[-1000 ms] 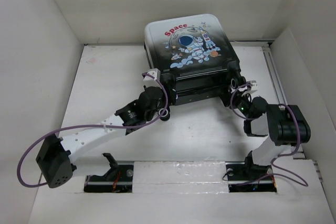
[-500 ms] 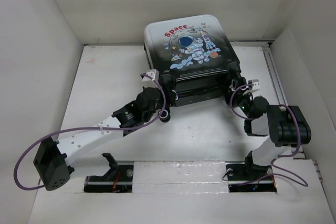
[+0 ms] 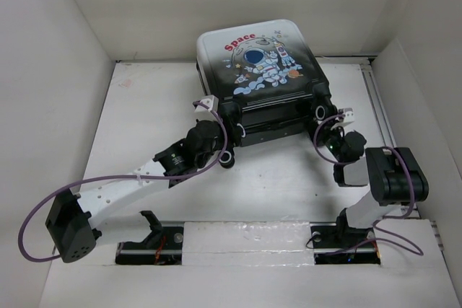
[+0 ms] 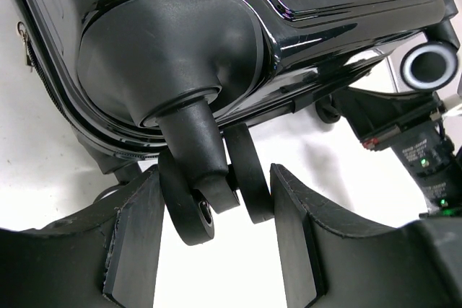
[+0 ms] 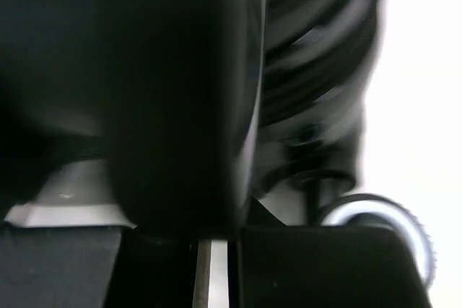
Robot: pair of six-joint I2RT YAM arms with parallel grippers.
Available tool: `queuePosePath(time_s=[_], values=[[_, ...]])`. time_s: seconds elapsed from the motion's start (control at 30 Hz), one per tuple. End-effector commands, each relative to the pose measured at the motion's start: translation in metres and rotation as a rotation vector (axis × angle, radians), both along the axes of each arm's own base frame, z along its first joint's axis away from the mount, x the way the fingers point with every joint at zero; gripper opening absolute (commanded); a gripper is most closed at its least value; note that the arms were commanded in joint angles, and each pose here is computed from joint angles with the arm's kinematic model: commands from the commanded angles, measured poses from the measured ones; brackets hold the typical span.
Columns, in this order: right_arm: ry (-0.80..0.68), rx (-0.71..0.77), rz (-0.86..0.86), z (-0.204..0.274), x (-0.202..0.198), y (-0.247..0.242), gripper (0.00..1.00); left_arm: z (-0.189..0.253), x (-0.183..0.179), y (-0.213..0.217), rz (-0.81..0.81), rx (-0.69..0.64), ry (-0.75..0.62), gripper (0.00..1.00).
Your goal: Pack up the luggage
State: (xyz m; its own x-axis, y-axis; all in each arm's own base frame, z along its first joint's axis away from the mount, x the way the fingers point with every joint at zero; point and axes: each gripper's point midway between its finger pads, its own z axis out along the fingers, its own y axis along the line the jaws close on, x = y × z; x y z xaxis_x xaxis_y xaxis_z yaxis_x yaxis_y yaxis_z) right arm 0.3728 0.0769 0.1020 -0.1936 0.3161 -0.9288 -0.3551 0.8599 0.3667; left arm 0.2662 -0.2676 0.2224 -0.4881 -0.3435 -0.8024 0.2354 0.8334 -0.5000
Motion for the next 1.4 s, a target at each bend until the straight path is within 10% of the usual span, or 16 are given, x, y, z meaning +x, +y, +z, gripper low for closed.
queuePosePath(time_s=[0.0,0.83,1.1,1.37], values=[[-0.583,0.009,0.078,0.136,-0.026,0.031,0.00,0.124,-0.014,-0.033,-0.160,-0.320,-0.273,0.00],[-0.438,0.297,0.828,0.098,-0.204,0.363,0.00,0.174,-0.037,-0.093,-0.458,-0.502,-0.284,0.00],[-0.412,0.392,0.558,0.117,-0.153,0.370,0.00,0.190,-0.055,-0.106,-0.535,-0.601,-0.263,0.00],[-0.437,0.370,0.673,0.128,-0.218,0.362,0.00,0.174,-0.043,-0.105,-0.472,-0.608,-0.249,0.00]])
